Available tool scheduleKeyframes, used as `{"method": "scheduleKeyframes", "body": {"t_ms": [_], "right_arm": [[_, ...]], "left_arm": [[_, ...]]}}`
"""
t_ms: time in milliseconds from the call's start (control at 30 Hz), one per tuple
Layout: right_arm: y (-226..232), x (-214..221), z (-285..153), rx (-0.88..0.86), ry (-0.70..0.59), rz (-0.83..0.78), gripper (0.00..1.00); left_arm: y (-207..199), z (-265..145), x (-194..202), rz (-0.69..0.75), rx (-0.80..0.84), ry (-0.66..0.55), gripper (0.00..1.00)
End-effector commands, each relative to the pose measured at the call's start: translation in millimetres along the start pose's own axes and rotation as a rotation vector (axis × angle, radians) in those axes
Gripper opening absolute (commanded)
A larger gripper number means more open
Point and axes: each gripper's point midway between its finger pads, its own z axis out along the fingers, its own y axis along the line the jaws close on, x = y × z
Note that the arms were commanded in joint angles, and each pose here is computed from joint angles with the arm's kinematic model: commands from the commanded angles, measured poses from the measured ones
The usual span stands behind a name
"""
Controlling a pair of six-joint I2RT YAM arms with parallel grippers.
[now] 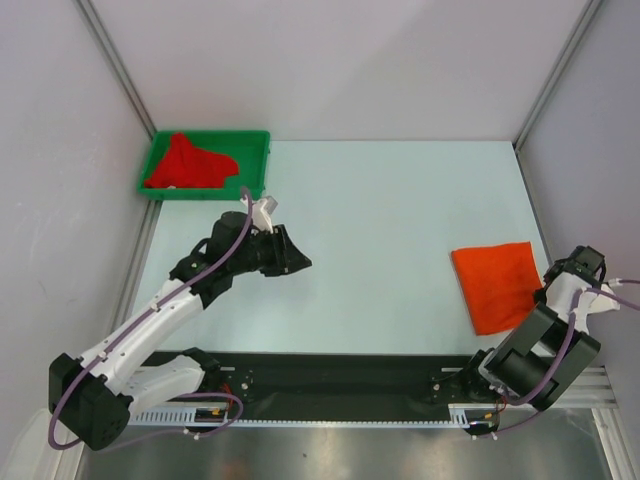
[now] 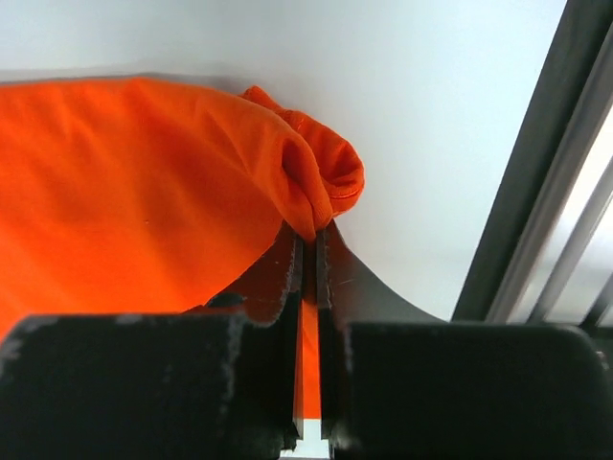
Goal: Fold and stack the t-shirts
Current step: Neatly place the folded tshirt to the corner
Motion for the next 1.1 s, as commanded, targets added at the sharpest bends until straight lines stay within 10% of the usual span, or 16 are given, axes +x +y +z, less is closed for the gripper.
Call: {"method": "scheduleKeyframes", "body": {"t_ms": [0,500,733,1067], "right_arm": [[-5.5,-32.8,-3.5,0.064,-0.125,-0.114,0.00],[-50.6,-39.6,2.8,0.267,-0.146,-0.089,0.00],[-20.3,-49.1,-18.7,0.163,-0.223,-0.139,0.59],[147.3,-27.0,-123.7,-0.193,-0.403,-0.443,0.66]], "left_arm": [[-10.6,-1.8,-6.3,0.015,0.044,-0.032,0.41],[-4.6,7.1,2.0,0.023,0.043,0.006,0.41],[-3.8,7.6,-0.8,0.034,0.042,0.010,0.41],[-0.3,18.2,7.0,0.009,0.046,0.053,0.41]]}}
